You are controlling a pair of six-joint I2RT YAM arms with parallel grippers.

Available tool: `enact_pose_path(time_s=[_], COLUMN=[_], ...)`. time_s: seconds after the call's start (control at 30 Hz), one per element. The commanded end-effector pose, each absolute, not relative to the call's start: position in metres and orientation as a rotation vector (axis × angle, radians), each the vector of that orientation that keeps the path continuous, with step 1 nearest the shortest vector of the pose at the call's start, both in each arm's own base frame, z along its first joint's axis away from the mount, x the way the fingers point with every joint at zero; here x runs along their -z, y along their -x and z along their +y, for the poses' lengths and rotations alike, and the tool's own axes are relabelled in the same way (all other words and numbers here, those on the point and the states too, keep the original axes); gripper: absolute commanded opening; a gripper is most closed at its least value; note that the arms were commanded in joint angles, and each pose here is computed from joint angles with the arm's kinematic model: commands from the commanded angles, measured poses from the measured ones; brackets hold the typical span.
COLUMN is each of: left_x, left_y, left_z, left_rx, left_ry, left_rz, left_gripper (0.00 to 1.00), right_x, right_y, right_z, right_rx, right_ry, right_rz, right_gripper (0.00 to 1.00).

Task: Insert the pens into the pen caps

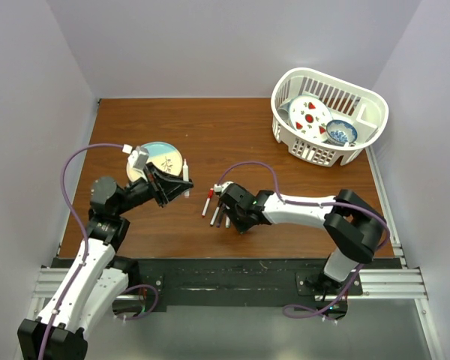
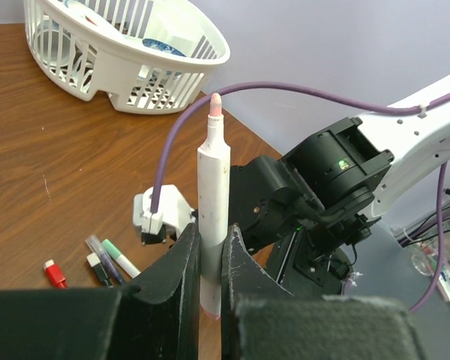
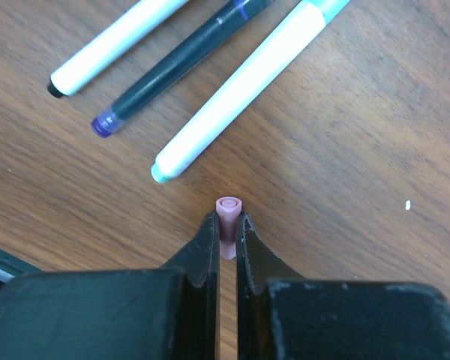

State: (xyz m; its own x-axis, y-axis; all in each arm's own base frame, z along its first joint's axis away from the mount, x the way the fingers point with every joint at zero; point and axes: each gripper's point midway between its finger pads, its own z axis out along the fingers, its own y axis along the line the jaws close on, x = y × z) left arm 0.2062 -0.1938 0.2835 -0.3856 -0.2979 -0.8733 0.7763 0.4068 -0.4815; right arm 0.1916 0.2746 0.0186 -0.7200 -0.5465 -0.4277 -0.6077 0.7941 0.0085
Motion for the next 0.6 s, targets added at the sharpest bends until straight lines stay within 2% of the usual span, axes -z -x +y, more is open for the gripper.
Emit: enact_pose_path(time_s=[0.0, 0.1, 0.3, 0.37, 0.57], left_x=[-0.282, -0.271, -0.258, -0.257, -0.258], left_y=[-0.21, -0.202, -0.185, -0.175, -0.162], left_z=[-0.194, -0.201, -0.218, -0.231, -0.248], left_rx=[1.199, 1.3, 1.454, 1.492, 1.586], left_ry=[-0.479, -0.509, -0.494, -0.532, -0.565], left_rz=[1.581, 1.601, 1.597, 1.589, 1.559], left_gripper=[0.0, 0.0, 0.0, 0.0, 0.0], right_x=[-0.057, -0.093, -0.202, -0.243, -0.319], right_y=[-0.205, -0.219, -0.24, -0.243, -0.24], right_z=[0.294, 0.301, 0.322, 0.324, 0.312], right_rx=[-0.33, -0.371, -0.592, -0.686, -0.889], right_ry=[0.693, 0.591, 0.433, 0.369, 0.189], right_rz=[2.473, 2.386, 2.106, 1.984, 1.719], right_gripper=[0.0, 0.0, 0.0, 0.0, 0.0])
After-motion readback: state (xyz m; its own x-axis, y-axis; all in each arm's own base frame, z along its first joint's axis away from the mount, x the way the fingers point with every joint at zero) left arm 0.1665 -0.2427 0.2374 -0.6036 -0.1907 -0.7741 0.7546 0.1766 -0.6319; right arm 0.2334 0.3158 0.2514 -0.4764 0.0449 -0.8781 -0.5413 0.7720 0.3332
